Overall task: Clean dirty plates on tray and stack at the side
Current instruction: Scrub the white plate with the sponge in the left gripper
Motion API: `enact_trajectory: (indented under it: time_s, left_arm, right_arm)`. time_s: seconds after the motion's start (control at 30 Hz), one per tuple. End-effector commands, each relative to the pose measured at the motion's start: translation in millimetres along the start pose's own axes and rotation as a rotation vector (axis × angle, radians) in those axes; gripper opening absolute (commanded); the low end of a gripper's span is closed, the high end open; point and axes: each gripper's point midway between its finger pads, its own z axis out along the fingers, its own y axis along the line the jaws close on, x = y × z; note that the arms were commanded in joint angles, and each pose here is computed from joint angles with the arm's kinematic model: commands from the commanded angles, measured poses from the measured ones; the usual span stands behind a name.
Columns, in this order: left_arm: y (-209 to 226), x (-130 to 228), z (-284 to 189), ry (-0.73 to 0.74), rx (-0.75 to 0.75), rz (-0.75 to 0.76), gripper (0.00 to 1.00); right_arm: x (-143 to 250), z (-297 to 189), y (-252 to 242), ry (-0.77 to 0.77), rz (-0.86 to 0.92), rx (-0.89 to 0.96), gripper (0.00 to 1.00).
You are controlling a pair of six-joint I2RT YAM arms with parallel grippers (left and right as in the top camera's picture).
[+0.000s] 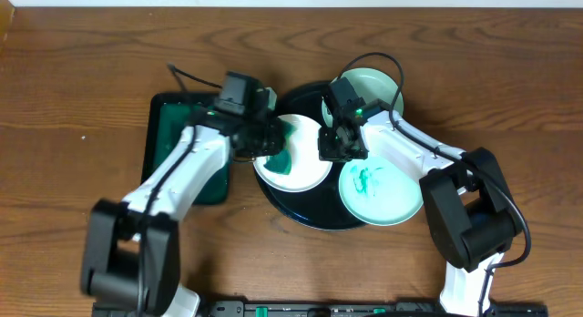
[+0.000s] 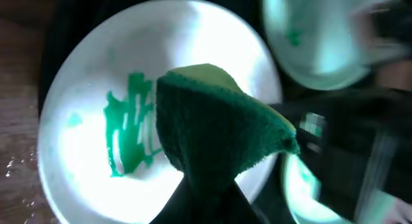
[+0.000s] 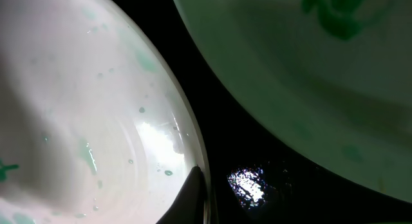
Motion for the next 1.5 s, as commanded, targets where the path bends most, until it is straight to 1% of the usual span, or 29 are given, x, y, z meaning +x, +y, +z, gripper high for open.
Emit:
enact_trajectory:
  time_s: [0.0,0.17,0.23,0.3,0.4,0.6,0.7,0.77,0.87,0.97,1.0,1.07,1.13,1.2,1.37,1.43,1.47]
  left_arm:
    - [37.6,-7.6,20.1,-0.027,-0.175,-0.092,0.07]
    - [75.8,-14.1,26.9,-0.066,-0.333,-0.148,0.07]
    - [80.3,-16.7,27.0,-0.081,-0.357,-0.148,0.07]
    - [74.4,-14.5,30.1,-0.064,-0.321,-0.149,0.07]
    - [56.2,-3.3,40.2,0.0,-0.224,-0.144,0.07]
    - [18.5,33.3,74.9,0.166,-0.068,-0.111,0.07]
    - [5.3,51.8,96.0,0.232,-0.024,-0.09,0.07]
    - [3.7,59.8,106.5,0.253,-0.03,-0.099,0.07]
    - [-5.8,62.7,111.8,0.265,0.011,-0.095,0.08]
    - [-35.2,56.4,109.8,0.269,0.174,-0.076,0.07]
    - [-41.4,53.3,109.3,0.264,0.206,-0.082,0.07]
    - [-42.5,49.1,109.9,0.249,0.208,-0.101,0.07]
    - [-33.4,46.0,110.9,0.233,0.167,-0.117,0.07]
    - [-13.2,44.6,111.4,0.217,0.077,-0.141,0.07]
    - [75.8,40.9,94.6,0.16,-0.299,-0.228,0.07]
    - [110.3,37.2,80.9,0.132,-0.435,-0.257,0.07]
    - [122.7,35.8,75.0,0.124,-0.479,-0.267,0.07]
  right_arm:
    - [12.5,13.2,-9.8,0.043,-0.024,0.054,0.01]
    - [11.5,13.2,-9.2,0.039,-0.025,0.052,0.01]
    - [10.8,13.3,-8.8,0.036,-0.026,0.05,0.01]
    - [9.8,13.4,-8.3,0.032,-0.026,0.048,0.01]
    - [8.8,13.4,-7.6,0.028,-0.027,0.046,0.01]
    - [9.3,13.4,-8.0,0.03,-0.026,0.047,0.01]
    - [10.2,13.3,-8.4,0.034,-0.026,0.048,0.01]
    - [10.9,13.3,-8.9,0.037,-0.025,0.051,0.01]
    - [12.2,13.2,-9.7,0.042,-0.025,0.054,0.01]
    - [11.7,13.2,-9.3,0.04,-0.025,0.052,0.01]
    - [11.3,13.3,-9.1,0.039,-0.025,0.052,0.01]
    - [11.3,13.3,-9.1,0.039,-0.025,0.052,0.01]
    - [11.4,13.2,-9.2,0.039,-0.025,0.052,0.01]
    - [11.8,13.2,-9.4,0.04,-0.025,0.053,0.01]
    - [12.2,13.2,-9.7,0.042,-0.024,0.054,0.01]
    - [12.1,13.2,-9.6,0.041,-0.024,0.053,0.01]
    - [12.1,13.2,-9.6,0.041,-0.025,0.053,0.01]
